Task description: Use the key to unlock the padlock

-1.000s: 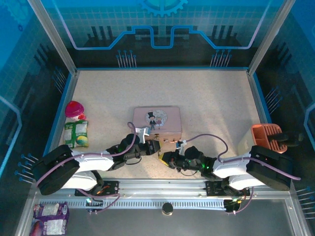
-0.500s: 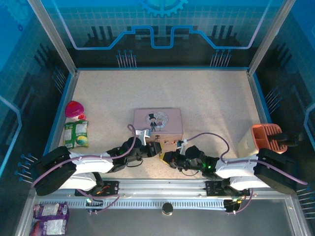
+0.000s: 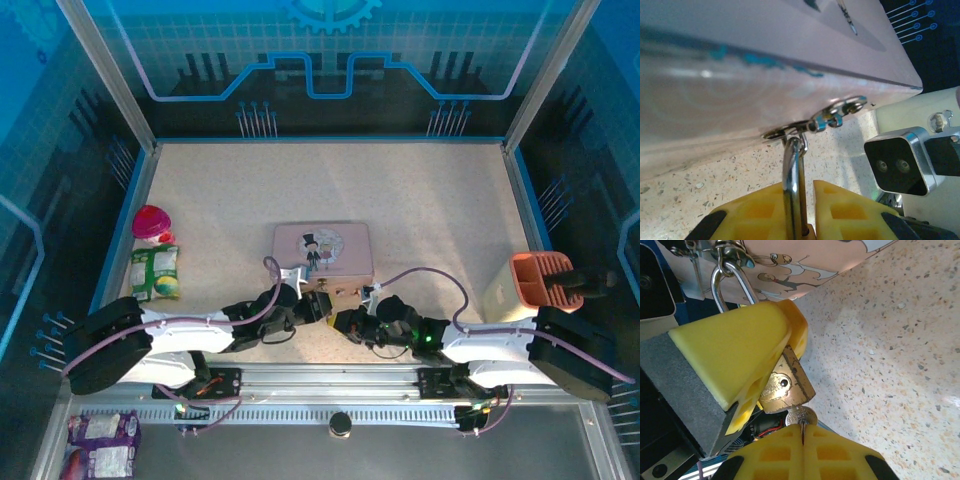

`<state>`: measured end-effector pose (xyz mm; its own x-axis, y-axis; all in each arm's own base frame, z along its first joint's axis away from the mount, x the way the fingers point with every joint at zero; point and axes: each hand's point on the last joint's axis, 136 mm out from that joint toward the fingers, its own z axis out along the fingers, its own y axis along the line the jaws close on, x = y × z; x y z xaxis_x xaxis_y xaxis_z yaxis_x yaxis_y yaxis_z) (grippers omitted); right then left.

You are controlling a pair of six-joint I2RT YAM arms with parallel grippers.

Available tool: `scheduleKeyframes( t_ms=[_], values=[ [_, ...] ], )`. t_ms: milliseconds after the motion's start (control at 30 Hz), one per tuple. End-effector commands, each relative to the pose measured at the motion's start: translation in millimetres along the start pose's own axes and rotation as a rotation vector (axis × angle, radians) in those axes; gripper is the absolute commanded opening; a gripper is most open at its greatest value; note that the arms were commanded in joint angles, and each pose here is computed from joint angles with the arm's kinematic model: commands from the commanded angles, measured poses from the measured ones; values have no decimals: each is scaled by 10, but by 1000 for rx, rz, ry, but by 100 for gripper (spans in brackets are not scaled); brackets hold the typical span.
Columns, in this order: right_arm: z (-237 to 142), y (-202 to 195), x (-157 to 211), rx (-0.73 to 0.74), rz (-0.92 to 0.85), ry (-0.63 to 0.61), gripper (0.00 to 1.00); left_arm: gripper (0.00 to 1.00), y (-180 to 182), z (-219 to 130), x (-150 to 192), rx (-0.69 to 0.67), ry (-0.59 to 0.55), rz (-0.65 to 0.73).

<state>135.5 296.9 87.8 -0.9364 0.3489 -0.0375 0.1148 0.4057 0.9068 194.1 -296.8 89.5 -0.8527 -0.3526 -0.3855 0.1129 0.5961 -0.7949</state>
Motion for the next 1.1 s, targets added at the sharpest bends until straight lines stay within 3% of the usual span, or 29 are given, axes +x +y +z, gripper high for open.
scheduleKeyframes(
  t_ms=[0, 733, 833, 967, 1067],
  values=[
    [-52, 316, -395, -80, -19, -182, 0, 7, -346, 3, 250, 91, 117, -8],
    [-78, 432, -525, -91, -78, -226, 0, 5, -264, 77, 299, -53, 143, -44],
    [-94, 372, -526, -54, -99, -228, 11, 4, -208, 58, 179, -86, 91, -47],
    [-169, 256, -541, 34, -159, -231, 35, 3, -100, 52, -30, -120, 7, -66],
    [-310, 153, -584, 172, -286, -221, 42, 2, -96, 89, -146, -97, -42, -88]
  ],
)
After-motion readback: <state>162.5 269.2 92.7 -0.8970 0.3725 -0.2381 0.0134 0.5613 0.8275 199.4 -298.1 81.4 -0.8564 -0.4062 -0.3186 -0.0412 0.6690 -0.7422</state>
